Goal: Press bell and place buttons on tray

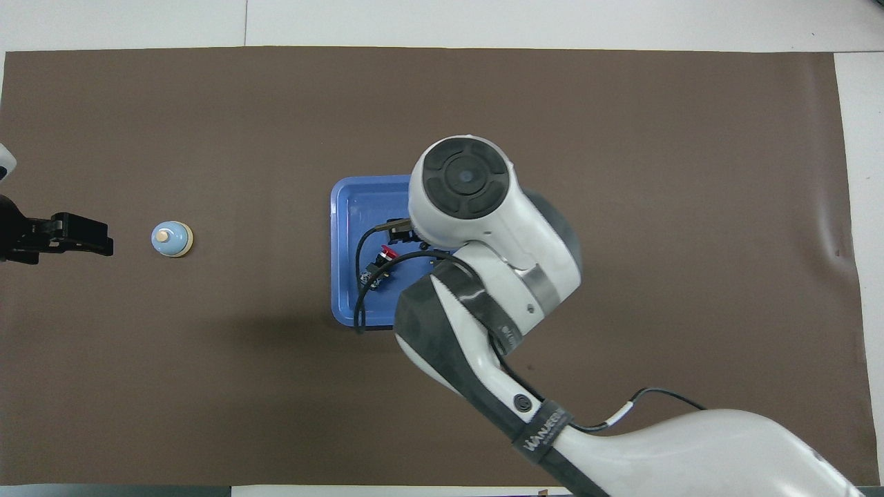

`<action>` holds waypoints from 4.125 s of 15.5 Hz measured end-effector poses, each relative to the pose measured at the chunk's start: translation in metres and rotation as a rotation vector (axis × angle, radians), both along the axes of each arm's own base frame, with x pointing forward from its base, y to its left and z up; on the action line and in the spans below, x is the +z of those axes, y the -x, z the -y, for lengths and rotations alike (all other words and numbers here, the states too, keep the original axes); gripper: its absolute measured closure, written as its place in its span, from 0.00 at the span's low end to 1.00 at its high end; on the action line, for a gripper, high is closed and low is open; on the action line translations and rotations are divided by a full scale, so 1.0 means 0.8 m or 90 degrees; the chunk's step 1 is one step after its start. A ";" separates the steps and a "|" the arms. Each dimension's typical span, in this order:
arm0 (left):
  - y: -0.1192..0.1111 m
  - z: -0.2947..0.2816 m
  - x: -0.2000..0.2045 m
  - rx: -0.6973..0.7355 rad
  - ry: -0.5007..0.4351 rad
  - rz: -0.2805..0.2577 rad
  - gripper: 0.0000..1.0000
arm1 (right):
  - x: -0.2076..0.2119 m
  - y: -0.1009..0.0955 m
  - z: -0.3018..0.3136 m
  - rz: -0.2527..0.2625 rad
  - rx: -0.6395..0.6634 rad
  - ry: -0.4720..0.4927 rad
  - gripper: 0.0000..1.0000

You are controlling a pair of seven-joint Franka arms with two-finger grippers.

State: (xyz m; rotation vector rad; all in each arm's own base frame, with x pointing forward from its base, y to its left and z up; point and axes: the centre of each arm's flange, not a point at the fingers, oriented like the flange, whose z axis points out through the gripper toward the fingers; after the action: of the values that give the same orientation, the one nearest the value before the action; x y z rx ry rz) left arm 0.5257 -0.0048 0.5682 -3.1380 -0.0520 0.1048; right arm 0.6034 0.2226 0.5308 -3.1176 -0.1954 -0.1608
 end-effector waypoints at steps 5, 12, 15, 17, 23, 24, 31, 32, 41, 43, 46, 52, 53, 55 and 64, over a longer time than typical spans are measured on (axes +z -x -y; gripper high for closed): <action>0.000 0.000 0.000 0.000 0.000 0.000 0.00 | 0.056 0.004 0.128 -0.003 -0.092 0.022 0.00; 0.000 0.000 0.000 0.000 0.000 0.000 0.00 | 0.045 0.018 0.222 -0.075 -0.126 0.048 0.00; 0.000 0.000 0.000 0.000 0.000 0.000 0.00 | 0.033 0.025 0.238 -0.097 -0.128 0.040 0.00; 0.002 -0.001 -0.001 0.001 0.000 -0.008 0.00 | 0.042 0.033 0.249 -0.110 -0.137 0.023 0.00; -0.001 -0.017 -0.014 0.022 0.000 0.020 0.00 | 0.069 0.057 0.272 -0.107 -0.163 0.021 0.00; -0.001 -0.019 -0.021 0.024 0.000 0.028 0.00 | 0.065 0.059 0.275 -0.111 -0.165 0.022 0.00; 0.005 -0.020 -0.067 0.029 0.000 0.033 0.53 | 0.066 0.054 0.297 -0.090 -0.186 0.017 0.00; 0.006 -0.021 -0.078 0.031 0.000 0.028 0.64 | 0.066 0.054 0.296 -0.089 -0.185 0.017 0.00; -0.030 -0.020 -0.190 0.041 0.000 0.001 0.99 | 0.055 0.056 0.315 -0.101 -0.202 0.018 0.00; -0.040 -0.019 -0.210 0.040 0.001 0.007 0.99 | 0.053 0.057 0.324 -0.103 -0.206 0.018 0.00; -0.044 -0.024 -0.214 0.030 0.002 0.016 0.99 | 0.045 0.060 0.330 -0.112 -0.210 0.019 0.00; -0.049 -0.029 -0.224 0.019 0.003 0.018 0.99 | 0.041 0.065 0.335 -0.117 -0.215 0.020 0.00; -0.051 -0.029 -0.228 0.016 0.003 0.020 0.99 | 0.042 0.065 0.336 -0.116 -0.216 0.019 0.00; -0.056 -0.030 -0.240 0.014 0.003 0.026 0.99 | 0.044 0.066 0.337 -0.115 -0.218 0.019 0.00; -0.067 -0.046 -0.289 0.025 0.003 0.042 0.99 | 0.045 0.066 0.330 -0.113 -0.211 0.019 0.00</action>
State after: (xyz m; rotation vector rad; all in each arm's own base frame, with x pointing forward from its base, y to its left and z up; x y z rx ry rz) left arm 0.5793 0.0321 0.3369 -3.1449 -0.1131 0.0012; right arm 0.5502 -0.0414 0.5672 -3.1449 0.3248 0.1182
